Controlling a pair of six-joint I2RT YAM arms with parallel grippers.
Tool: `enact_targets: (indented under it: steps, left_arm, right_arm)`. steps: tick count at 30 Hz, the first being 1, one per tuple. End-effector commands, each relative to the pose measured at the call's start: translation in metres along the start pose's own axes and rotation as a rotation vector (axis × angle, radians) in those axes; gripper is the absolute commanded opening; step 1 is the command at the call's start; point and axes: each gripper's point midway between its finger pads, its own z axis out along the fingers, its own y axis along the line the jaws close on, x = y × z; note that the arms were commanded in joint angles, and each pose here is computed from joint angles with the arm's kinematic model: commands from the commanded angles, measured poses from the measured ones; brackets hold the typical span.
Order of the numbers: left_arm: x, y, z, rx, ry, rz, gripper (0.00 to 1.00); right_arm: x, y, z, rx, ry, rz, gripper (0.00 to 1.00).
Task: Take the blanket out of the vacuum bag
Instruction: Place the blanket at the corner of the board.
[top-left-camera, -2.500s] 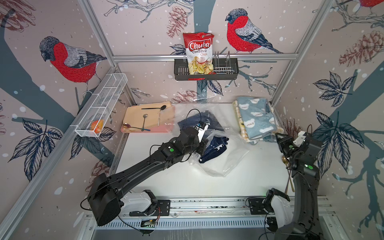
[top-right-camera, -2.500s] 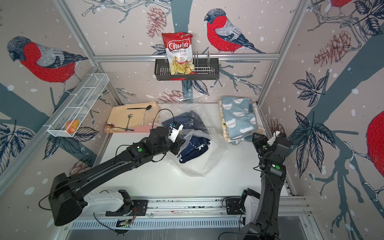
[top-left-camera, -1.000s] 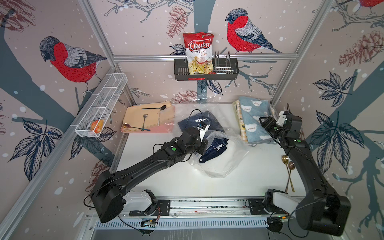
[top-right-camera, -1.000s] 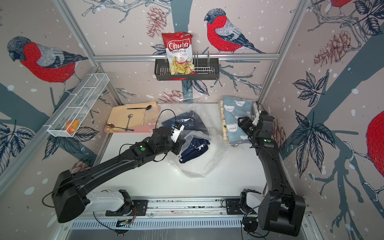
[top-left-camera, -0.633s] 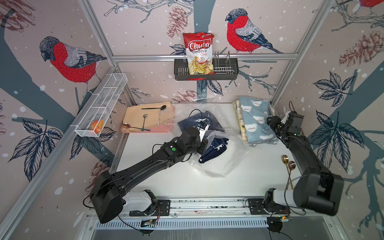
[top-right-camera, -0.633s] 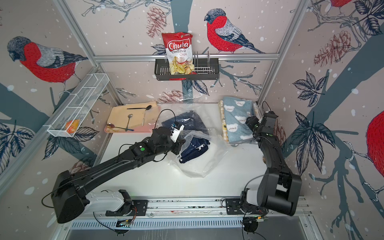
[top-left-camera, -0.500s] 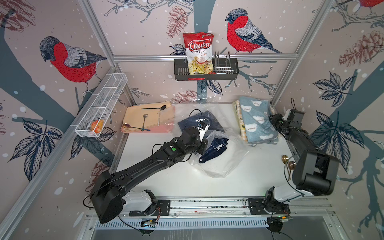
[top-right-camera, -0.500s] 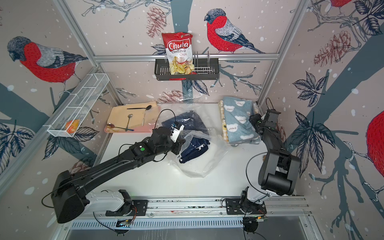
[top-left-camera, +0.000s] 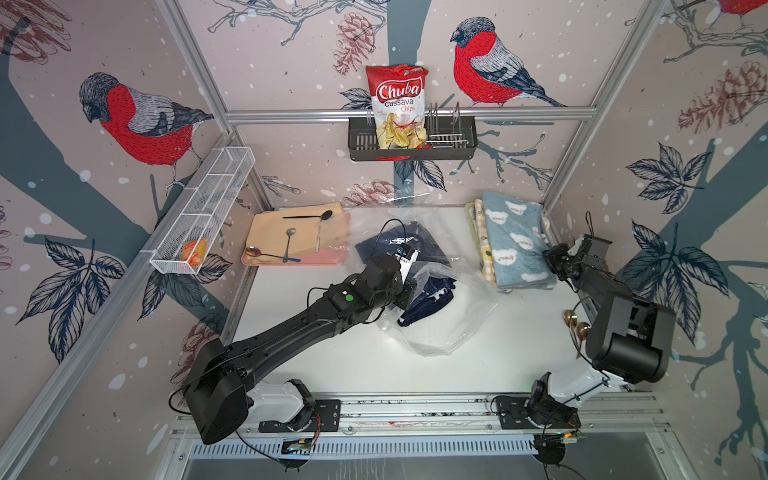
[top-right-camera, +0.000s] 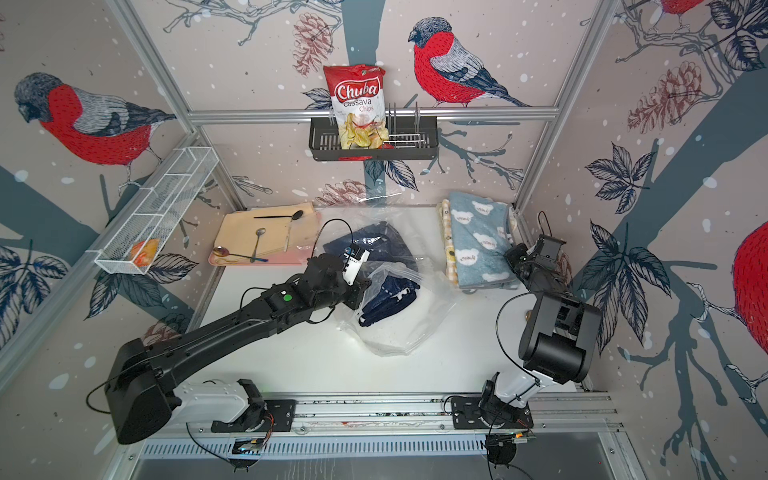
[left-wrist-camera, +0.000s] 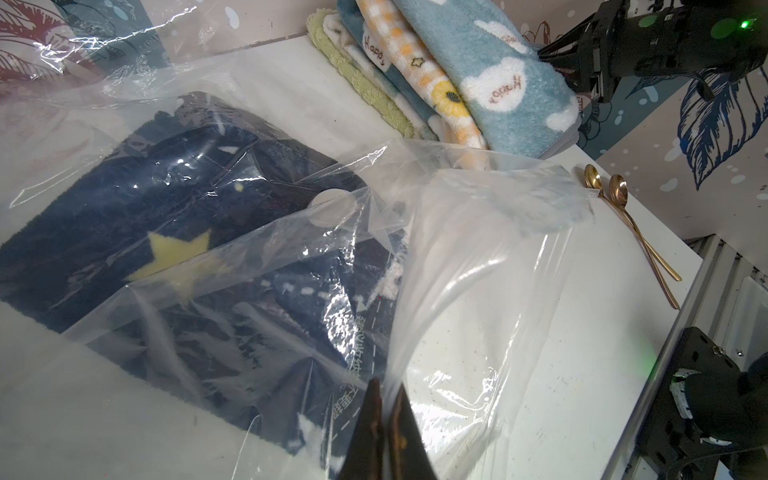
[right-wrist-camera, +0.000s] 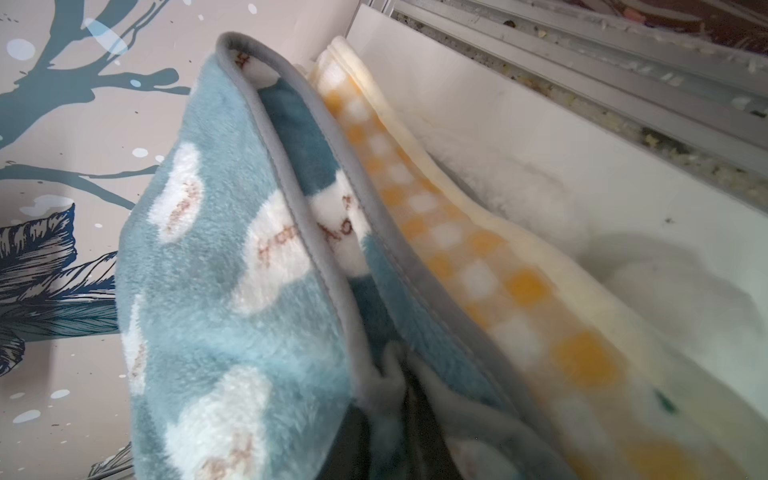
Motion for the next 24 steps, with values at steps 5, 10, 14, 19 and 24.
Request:
enact_targets:
  steps: [5, 10, 14, 19, 24]
  left_arm:
    - [-0.007, 0.002, -0.001, -0.01, -0.025, 0.012, 0.06]
    - [-0.007, 0.0, 0.0, -0.003, -0.021, 0.011, 0.06]
    - [-0.007, -0.001, 0.0, 0.003, -0.022, 0.01, 0.07]
    - [-0.006, -0.003, -0.001, 0.015, -0.014, 0.011, 0.1]
    - [-0.006, -0.005, -0.004, 0.019, -0.016, 0.013, 0.12]
  right_arm:
    - [-0.012, 0.004, -0.006, 0.014, -0.039, 0.023, 0.54]
    - [-0.016, 0.037, -0.052, -0.037, -0.104, -0.016, 0.57]
    - [0.01, 0.073, -0.092, -0.12, -0.108, -0.088, 0.59]
    - [0.086, 0.127, -0.129, -0.302, -0.008, -0.211, 0.58]
    - [0.154, 0.152, -0.16, -0.45, 0.093, -0.297, 0.54]
